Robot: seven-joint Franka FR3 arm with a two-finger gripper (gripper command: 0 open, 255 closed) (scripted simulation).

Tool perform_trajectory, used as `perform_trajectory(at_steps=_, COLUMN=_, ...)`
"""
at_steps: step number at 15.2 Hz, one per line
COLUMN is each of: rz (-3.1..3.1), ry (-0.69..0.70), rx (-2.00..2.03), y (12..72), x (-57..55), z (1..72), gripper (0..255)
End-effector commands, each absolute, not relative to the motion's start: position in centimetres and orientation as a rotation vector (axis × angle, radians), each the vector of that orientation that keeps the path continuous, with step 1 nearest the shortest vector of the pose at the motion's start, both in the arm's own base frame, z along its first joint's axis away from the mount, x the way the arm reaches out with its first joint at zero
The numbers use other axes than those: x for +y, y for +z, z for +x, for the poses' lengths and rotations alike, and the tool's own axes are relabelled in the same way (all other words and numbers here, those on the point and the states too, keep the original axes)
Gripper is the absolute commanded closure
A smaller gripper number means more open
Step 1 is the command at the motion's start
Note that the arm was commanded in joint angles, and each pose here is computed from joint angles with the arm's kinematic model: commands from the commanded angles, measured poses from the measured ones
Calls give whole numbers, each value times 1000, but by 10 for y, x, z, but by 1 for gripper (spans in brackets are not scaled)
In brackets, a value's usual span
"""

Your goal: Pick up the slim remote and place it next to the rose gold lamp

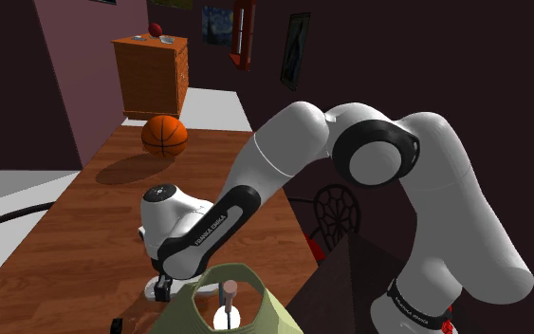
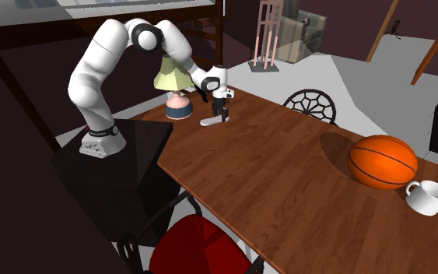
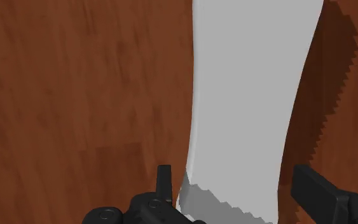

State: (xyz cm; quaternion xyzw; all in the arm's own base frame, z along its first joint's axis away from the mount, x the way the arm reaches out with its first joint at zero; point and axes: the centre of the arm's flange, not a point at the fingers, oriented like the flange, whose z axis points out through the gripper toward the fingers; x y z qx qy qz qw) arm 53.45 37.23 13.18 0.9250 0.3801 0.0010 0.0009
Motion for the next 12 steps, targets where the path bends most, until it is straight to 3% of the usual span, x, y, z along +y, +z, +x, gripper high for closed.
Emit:
perform_trajectory(at_steps=1, rz=2904, ry=3, rx=1194, y=132, x=373, z=534, gripper=0)
perform_trajectory(at_steps=5, rz=2904, ry=3, rx=1194, y=132, x=373, z=534, gripper=0)
perform_trajectory(at_steps=9, rz=2904, ry=3, rx=1194, y=182, x=373, z=534, gripper=0)
perform_trajectory(at_steps=12, rz=2904, ry=3, rx=1194, y=182, x=373, z=534, gripper=0)
